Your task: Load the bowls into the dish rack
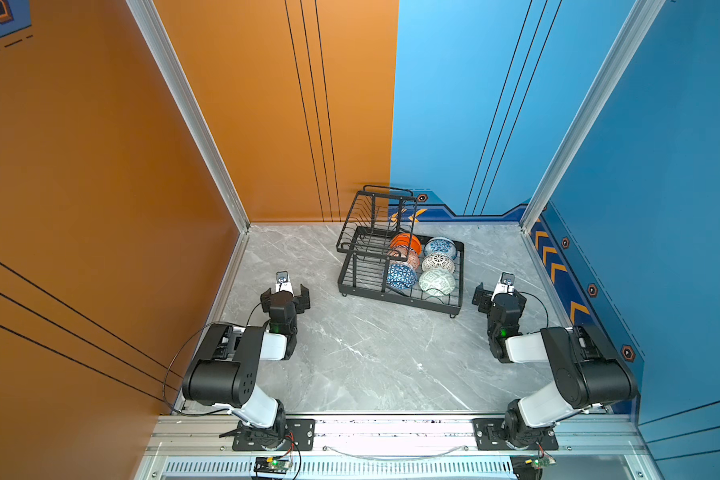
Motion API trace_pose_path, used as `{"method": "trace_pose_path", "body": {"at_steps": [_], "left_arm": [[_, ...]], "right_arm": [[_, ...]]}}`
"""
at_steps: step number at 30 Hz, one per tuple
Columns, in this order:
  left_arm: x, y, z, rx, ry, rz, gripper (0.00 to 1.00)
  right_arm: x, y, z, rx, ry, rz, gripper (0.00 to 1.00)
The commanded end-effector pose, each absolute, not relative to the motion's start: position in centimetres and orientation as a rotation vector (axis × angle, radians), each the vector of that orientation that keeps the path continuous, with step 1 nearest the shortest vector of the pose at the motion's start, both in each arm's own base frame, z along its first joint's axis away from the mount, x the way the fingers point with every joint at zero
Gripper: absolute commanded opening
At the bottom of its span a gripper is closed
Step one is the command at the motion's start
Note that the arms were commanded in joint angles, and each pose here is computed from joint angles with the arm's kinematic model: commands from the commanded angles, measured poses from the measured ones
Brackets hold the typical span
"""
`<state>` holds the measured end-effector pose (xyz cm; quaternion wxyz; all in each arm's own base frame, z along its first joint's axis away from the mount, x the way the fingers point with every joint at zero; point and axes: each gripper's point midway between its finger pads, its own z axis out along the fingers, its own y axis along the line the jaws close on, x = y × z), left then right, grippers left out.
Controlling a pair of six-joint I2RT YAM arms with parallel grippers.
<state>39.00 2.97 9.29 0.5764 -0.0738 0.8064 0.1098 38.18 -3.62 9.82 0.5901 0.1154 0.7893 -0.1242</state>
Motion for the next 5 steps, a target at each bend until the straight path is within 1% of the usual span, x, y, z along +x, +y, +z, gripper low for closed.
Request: {"method": "trace_pose_path", "body": {"at_steps": [1, 5], "left_arm": [[39.03, 2.62, 9.45, -0.148, 1.879, 0.247, 0.98], [39.02, 2.62, 9.43, -0.147, 1.879, 0.247, 0.98]], "right_arm": [[38.46, -3.49, 9.86, 0.261, 1.851, -0.265, 1.0], [38.46, -3.52, 9.82, 0.262, 1.853, -0.26, 1.0]]}}
